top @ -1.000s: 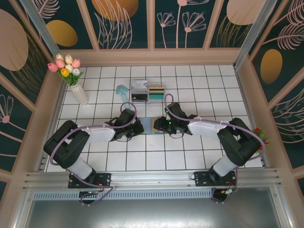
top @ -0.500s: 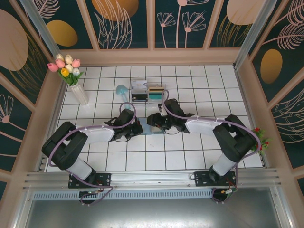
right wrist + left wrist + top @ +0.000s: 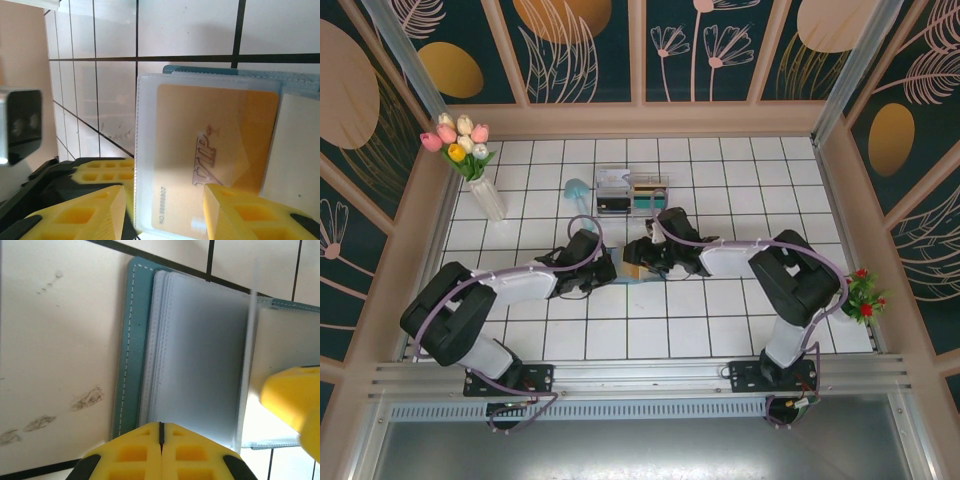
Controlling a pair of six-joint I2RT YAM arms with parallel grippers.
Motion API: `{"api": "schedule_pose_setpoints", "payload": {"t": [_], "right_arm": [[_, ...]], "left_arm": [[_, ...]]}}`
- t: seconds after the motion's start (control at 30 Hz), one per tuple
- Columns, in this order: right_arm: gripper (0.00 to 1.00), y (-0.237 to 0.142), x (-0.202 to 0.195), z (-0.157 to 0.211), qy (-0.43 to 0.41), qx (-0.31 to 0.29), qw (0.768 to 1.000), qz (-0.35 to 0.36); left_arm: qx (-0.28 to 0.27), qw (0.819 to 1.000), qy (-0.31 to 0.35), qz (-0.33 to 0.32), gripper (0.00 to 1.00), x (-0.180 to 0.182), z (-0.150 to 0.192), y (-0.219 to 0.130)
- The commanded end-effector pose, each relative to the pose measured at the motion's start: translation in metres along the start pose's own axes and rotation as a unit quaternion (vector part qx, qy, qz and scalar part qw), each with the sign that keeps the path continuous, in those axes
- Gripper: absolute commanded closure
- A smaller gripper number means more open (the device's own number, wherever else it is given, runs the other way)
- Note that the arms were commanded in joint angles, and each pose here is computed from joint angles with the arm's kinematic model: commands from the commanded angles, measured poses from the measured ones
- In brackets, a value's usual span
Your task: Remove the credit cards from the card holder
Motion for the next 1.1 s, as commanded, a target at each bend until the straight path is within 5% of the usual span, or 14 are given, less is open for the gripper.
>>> {"api": "schedule_pose_setpoints", "payload": {"t": [0.0, 0.17, 0.47, 0.73, 1.07], "right_arm": [[0.54, 0.006, 0.005, -0.008, 0.003, -0.003, 1.000, -0.016], [0.56, 0.006, 0.003, -0.008, 0.011, -0.002, 1.000, -0.016], [0.56, -0.028, -0.002, -0.013, 0.018, -0.048, 0.999, 0.002], [0.71, -0.019, -0.024, -0.005, 0.040, -0.025, 0.998, 0.045], [0.74, -0.006, -0.034, -0.006, 0.044, 0.000, 0.997, 0.064]], "left_arm": [[-0.013, 0.999, -0.009, -0.030, 1.00, 0.009, 0.004, -0.010], [-0.047, 0.999, -0.012, -0.020, 1.00, 0.008, 0.001, -0.027], [-0.058, 0.993, 0.028, 0.095, 1.00, -0.030, -0.012, -0.037], [-0.051, 0.999, 0.007, 0.009, 1.00, -0.021, -0.021, -0.001], [-0.020, 1.000, 0.003, -0.022, 1.00, -0.008, -0.013, 0.016]]}}
Point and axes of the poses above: each hand's point on the last joint's axis, 136 mm out from that joint toward the fingers, its own y axis out along the fingers, its own x axis along the line the jaws close on, z = x × y, the point moved 9 cm from there along -y, back along the fingers, and after that the axes turned 1 degree about -y, right-handed, at the moved point
